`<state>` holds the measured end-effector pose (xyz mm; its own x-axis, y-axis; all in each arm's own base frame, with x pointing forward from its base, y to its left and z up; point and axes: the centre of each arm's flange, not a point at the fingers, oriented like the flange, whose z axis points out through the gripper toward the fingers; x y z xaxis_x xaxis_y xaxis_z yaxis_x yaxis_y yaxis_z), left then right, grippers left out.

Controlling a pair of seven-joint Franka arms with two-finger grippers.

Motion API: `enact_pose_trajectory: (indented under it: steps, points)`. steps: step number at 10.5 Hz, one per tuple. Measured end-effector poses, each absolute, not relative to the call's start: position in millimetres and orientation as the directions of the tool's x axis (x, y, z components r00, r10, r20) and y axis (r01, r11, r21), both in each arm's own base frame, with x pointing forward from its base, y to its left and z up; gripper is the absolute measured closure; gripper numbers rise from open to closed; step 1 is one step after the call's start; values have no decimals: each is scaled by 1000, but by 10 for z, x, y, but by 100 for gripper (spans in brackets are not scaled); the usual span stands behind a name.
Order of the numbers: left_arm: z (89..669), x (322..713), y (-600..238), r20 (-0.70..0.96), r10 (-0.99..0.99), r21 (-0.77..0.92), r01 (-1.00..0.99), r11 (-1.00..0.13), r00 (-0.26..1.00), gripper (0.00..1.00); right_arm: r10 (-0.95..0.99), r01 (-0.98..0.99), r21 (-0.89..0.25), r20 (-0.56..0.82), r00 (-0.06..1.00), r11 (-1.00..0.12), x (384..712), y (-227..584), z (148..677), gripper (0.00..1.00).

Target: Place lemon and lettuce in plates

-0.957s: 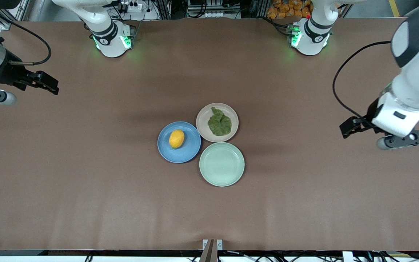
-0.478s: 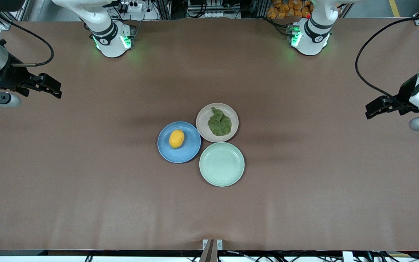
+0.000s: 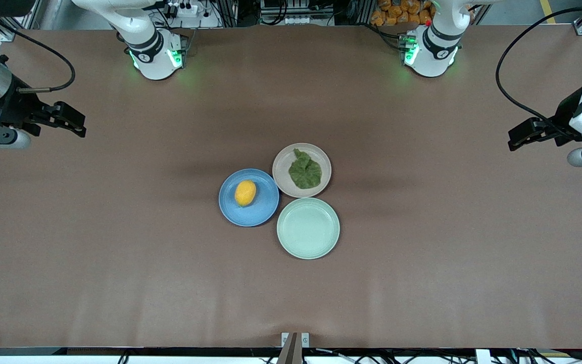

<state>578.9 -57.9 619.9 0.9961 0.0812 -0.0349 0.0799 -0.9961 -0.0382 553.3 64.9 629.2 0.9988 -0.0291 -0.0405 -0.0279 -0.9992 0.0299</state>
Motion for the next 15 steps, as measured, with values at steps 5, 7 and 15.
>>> enact_pose_trajectory:
  steps: [5, 7, 15]
  points:
    - [6307, 5723, -675, -18, 44, -35, 43, -998, 999, 0, -11, -10, 28, -32, 999, -1000, 5549, 654, 6280, 0]
    - [6349, 5700, -686, -11, 40, -34, 39, -999, 999, 0, -8, -7, 27, -32, 999, -1000, 5550, 655, 6279, 0]
    - [6487, 5598, -668, 11, 30, -34, 30, -999, 999, 0, -2, -2, 16, -26, 1000, -1000, 5569, 683, 6245, 0]
